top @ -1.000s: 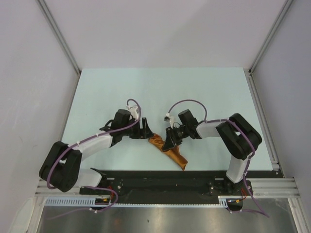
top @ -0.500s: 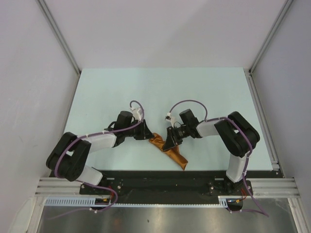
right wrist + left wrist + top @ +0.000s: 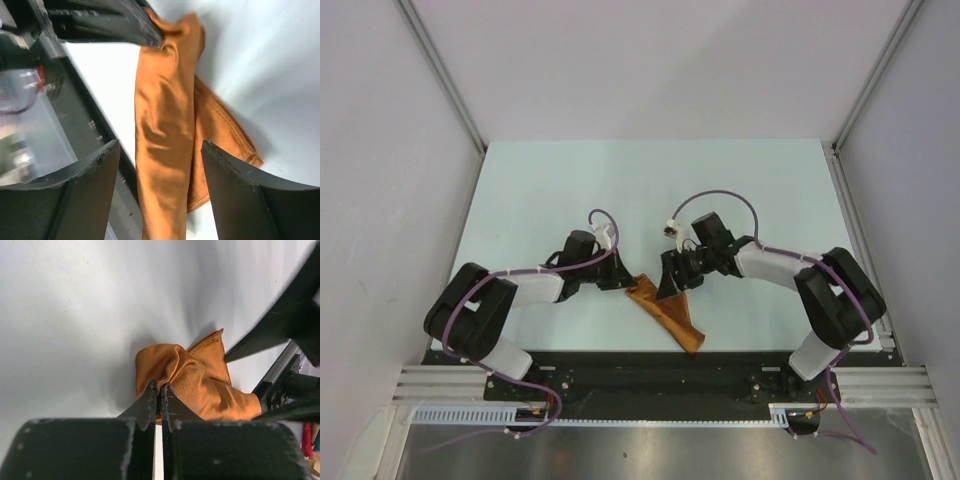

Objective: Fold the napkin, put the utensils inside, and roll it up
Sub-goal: Roll the napkin at the center of the board.

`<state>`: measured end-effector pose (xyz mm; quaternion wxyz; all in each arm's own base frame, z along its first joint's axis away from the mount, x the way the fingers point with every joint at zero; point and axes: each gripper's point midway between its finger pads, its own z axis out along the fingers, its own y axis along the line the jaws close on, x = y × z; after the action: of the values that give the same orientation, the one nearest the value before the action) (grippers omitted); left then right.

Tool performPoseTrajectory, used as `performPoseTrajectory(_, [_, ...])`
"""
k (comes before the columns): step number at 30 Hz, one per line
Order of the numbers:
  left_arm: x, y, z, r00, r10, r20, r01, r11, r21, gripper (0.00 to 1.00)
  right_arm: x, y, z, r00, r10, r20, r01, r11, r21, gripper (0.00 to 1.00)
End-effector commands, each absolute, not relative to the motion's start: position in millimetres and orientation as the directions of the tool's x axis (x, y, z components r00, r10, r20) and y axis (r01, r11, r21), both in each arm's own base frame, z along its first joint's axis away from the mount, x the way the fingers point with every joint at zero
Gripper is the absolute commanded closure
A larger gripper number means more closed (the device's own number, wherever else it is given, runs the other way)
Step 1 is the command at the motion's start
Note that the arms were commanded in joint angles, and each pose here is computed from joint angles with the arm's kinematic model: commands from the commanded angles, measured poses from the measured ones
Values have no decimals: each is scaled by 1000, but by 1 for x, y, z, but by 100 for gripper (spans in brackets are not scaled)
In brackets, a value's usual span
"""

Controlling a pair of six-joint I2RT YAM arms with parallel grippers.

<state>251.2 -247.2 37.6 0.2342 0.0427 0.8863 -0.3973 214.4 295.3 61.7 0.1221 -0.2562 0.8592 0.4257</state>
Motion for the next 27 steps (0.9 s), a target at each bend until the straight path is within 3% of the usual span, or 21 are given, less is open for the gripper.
performPoseTrajectory(1, [247,-251,34,-901,-126,-416,232,670,-705,100,216,306,85,-692,-436,-576,-693,624,361,28])
performPoseTrajectory(6, [249,-250,32,-904,-132,-407,216,681,-700,100,209,308,90,-558,-513,-653,-714,697,63,27])
performPoseTrajectory(14, [251,-250,32,-910,-126,-395,207,688,-696,100,187,330,78,-411,-656,-633,-758,631,-163,32])
performPoseTrajectory(27, [257,-256,41,-905,-115,-408,230,676,-700,100,183,323,36,-436,-722,-538,-777,603,-180,49])
